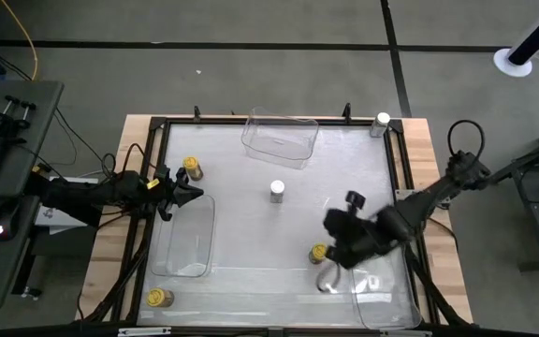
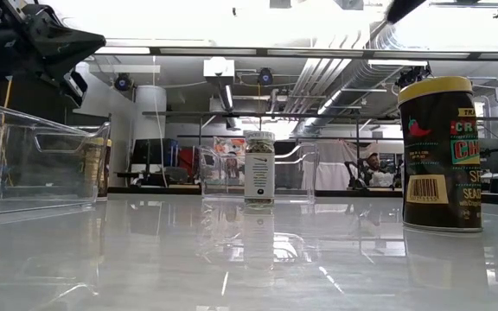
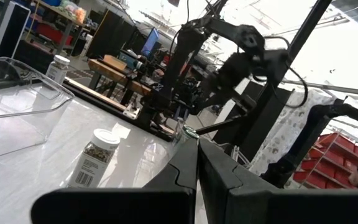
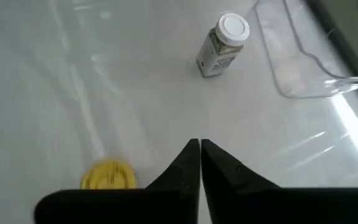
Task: Sort spices by type
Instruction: Put the bottom white seasoning bottle into the top transparent bin
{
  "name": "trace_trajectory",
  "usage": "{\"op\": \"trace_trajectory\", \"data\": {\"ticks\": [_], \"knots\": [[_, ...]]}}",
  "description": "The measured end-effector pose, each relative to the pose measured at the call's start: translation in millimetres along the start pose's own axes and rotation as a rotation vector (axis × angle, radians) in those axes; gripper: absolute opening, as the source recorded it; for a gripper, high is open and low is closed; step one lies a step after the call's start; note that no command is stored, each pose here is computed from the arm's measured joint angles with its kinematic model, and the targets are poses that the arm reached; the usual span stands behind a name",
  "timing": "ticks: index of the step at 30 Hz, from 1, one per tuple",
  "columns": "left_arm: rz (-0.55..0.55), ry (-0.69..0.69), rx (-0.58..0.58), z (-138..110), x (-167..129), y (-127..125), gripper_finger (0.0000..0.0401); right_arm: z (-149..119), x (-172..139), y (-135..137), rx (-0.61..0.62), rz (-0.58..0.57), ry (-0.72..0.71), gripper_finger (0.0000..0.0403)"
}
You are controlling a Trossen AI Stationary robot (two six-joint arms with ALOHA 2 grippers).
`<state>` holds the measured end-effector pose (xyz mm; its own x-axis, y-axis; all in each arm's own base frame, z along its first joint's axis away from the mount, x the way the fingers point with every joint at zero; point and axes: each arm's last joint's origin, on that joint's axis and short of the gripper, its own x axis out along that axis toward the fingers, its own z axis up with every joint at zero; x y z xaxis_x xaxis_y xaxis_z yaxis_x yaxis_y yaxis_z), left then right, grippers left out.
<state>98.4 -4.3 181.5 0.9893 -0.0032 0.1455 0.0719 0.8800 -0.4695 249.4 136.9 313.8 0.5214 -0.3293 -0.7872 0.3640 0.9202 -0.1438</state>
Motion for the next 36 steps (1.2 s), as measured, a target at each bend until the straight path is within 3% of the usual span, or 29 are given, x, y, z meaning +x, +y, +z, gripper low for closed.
{"op": "trace_trajectory", "data": {"ticks": [3, 8, 13, 17, 20, 26, 32, 36], "knots": [[0.000, 0.000, 0.000, 0.0, 0.0, 0.0, 0.0001, 11.1, 8.5, -5.7, 0.035, 0.048, 0.021, 0.0063], [0.000, 0.000, 0.000, -0.1, 0.0, 0.0, 0.0001, 20.0, 15.1, -9.8, 0.204, 0.113, 0.055, 0.0178], [0.000, 0.000, 0.000, 0.0, 0.0, 0.0, 0.0001, 20.3, 16.9, -11.3, 0.249, 0.156, 0.117, 0.0284], [0.000, 0.000, 0.000, -0.1, 0.0, 0.1, 0.0001, 17.7, 16.9, -13.0, 0.230, 0.140, 0.141, 0.0335], [0.000, 0.000, 0.000, 0.0, 0.0, 0.0, 0.0001, 17.3, 18.7, -18.3, 0.244, 0.076, 0.132, 0.0351], [0.000, 0.000, 0.000, -0.1, 0.0, 0.1, 0.0001, 39.7, 39.1, -42.7, 0.441, -0.036, 0.031, 0.0355], [0.000, -0.001, 0.000, 0.0, 0.0, 0.0, 0.0001, 88.1, 98.6, -65.2, 0.570, -0.027, -0.156, 0.0355], [-0.001, 0.000, 0.000, 0.0, 0.0, 0.0, 0.0001, 100.0, 144.5, -69.5, 0.597, -0.026, -0.173, 0.0355]]}}
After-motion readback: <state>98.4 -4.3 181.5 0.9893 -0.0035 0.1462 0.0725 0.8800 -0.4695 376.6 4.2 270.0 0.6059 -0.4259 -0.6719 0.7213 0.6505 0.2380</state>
